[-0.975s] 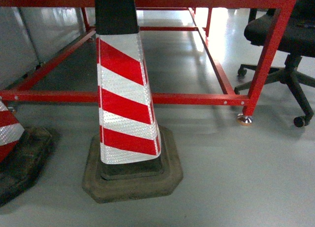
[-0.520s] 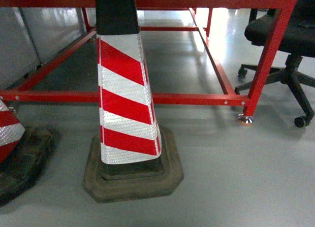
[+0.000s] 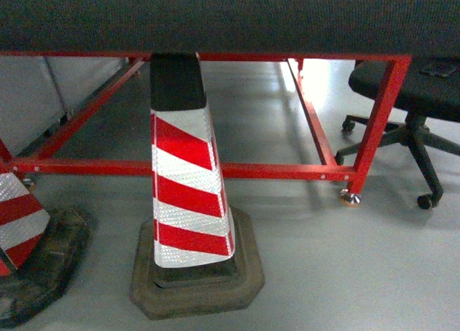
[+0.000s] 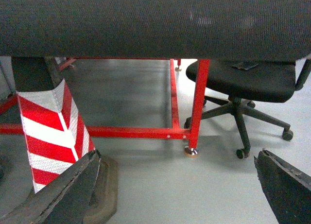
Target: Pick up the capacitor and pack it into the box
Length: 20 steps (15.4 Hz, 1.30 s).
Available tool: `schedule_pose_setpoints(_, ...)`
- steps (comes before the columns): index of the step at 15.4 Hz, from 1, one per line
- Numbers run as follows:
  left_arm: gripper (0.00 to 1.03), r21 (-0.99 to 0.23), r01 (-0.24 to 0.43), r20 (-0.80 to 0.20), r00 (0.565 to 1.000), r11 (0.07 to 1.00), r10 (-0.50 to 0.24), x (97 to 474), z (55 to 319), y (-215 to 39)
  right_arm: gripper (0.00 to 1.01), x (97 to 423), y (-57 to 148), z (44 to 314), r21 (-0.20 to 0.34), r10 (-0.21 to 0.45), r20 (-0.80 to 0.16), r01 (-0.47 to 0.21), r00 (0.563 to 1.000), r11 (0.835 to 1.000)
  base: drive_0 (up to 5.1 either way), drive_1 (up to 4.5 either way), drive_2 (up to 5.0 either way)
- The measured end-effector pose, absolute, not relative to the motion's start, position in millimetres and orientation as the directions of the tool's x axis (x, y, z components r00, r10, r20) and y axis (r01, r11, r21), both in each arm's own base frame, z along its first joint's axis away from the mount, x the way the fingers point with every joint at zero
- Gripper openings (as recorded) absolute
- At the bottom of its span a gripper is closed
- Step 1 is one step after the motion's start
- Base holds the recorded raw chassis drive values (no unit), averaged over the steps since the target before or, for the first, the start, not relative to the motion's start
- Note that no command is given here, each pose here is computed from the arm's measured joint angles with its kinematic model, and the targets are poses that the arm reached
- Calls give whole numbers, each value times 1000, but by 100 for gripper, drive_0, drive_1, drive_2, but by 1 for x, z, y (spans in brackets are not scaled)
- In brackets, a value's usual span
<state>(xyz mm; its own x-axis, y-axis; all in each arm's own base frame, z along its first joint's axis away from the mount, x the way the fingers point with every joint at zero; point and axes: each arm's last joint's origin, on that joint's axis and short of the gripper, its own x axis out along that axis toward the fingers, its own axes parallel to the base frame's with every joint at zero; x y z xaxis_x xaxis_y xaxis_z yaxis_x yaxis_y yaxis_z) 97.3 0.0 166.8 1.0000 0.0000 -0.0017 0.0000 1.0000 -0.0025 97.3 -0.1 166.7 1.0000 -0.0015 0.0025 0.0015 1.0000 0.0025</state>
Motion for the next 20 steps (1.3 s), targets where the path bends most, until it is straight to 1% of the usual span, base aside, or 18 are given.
schedule_pose_setpoints(20, 43, 0, -1, -2, 1000, 1000, 1, 97, 167, 0, 98, 97, 0, 166, 2, 1, 0, -1, 1000, 1000, 0, 0, 0)
